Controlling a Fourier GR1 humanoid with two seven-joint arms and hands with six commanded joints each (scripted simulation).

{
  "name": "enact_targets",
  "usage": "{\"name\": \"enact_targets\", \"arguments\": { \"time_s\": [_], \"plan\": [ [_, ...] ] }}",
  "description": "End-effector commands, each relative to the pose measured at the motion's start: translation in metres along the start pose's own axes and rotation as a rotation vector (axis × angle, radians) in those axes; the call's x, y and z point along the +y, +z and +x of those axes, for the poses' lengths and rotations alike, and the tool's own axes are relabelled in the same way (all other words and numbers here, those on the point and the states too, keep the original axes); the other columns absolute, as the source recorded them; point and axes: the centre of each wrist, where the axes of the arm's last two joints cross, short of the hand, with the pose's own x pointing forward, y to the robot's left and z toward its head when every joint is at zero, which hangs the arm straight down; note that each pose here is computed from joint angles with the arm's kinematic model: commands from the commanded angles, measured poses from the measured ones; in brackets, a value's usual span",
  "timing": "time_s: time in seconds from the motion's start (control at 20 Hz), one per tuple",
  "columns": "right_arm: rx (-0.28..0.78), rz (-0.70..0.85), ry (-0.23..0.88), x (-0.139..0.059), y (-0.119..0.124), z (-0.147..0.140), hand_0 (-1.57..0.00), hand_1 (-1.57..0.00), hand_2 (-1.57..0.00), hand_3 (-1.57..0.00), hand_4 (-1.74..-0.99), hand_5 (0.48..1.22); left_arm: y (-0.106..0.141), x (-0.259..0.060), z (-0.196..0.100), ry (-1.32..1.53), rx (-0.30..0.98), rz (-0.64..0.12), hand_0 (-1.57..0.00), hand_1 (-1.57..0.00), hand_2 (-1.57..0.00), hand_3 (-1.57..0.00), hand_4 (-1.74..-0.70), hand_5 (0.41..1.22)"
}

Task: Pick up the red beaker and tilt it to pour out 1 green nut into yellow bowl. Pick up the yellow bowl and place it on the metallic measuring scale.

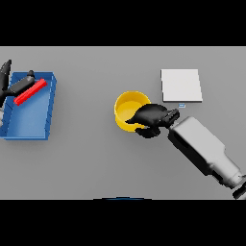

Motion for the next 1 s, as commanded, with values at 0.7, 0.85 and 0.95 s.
{"name": "enact_targets", "arguments": {
  "time_s": [0.7, 0.85, 0.95],
  "plan": [
    [-0.003, -0.018, -0.012, -0.035, 0.031, -0.003, -1.55, -1.55, -1.49, -1.33, -1.732, 1.215, 0.004, 0.002, 0.007, -0.005, -0.005, 0.006, 0.0, 0.0, 0.0, 0.0, -0.8, 0.723],
    [0.036, -0.043, 0.011, -0.055, 0.047, -0.001, -1.56, -1.56, -1.53, -1.35, -1.728, 1.218, 0.005, 0.004, 0.005, -0.002, -0.005, 0.005, 0.0, 0.0, 0.0, 0.0, -0.8, 0.719],
    [0.067, -0.075, 0.026, -0.069, 0.059, 0.001, -1.56, -1.56, -1.54, -1.31, -1.724, 1.219, 0.003, 0.006, 0.004, -0.005, -0.007, 0.007, 0.0, 0.0, 0.0, 0.0, -0.8, 0.722]
  ]
}}
